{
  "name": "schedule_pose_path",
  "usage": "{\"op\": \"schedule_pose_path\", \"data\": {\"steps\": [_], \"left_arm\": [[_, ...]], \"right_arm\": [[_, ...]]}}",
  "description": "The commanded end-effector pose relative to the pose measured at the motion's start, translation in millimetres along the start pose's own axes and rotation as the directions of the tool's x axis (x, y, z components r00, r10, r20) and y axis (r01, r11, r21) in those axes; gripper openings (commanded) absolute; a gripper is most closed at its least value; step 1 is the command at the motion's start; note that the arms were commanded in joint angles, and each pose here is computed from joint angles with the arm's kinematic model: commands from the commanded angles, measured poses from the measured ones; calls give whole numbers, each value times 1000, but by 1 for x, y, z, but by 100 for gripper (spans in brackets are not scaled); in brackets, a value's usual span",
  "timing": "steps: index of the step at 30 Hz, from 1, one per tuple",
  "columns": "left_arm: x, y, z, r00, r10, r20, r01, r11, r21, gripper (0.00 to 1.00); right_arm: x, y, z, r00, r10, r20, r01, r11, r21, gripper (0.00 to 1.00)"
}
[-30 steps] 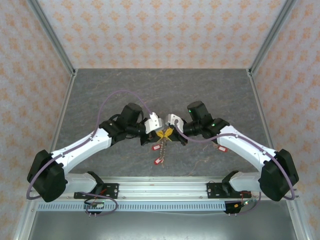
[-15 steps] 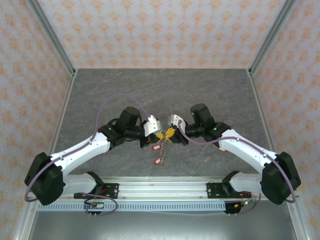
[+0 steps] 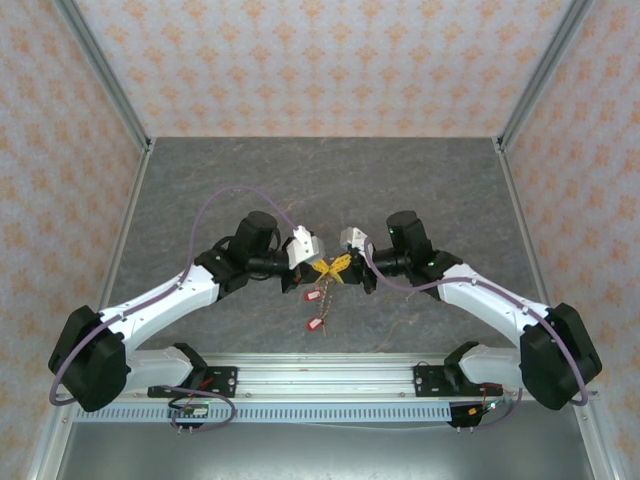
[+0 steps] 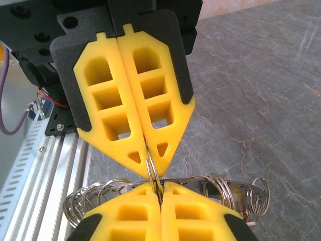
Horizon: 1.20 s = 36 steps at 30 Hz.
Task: Put the keys on the keyring
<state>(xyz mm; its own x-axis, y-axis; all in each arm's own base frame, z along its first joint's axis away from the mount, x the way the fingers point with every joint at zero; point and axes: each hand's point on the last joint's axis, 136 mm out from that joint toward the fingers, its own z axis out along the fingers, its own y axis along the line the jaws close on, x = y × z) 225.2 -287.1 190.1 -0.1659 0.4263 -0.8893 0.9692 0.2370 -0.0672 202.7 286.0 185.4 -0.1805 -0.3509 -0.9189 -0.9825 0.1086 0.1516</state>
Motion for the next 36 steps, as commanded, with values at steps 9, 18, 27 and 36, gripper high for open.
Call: {"op": "schedule_pose_path", "data": {"steps": [9, 18, 27, 36], "left_arm": [[0, 3, -5, 991, 83, -103, -85, 996, -19, 13], [-6, 2, 1, 989, 94, -115, -93, 996, 14, 18], [-5, 2, 3, 988, 86, -127, -84, 996, 26, 17], [-10, 5, 5, 991, 92, -100, -91, 996, 10, 0]], "right_arm": [[-14, 4, -12, 992, -94, -90, 98, 994, 41, 0], [-23, 9, -11, 988, -122, -94, 126, 992, 30, 0], [-37, 9, -11, 990, -131, -53, 133, 991, 35, 0], [-34, 8, -12, 992, -118, -51, 120, 991, 53, 2]]}}
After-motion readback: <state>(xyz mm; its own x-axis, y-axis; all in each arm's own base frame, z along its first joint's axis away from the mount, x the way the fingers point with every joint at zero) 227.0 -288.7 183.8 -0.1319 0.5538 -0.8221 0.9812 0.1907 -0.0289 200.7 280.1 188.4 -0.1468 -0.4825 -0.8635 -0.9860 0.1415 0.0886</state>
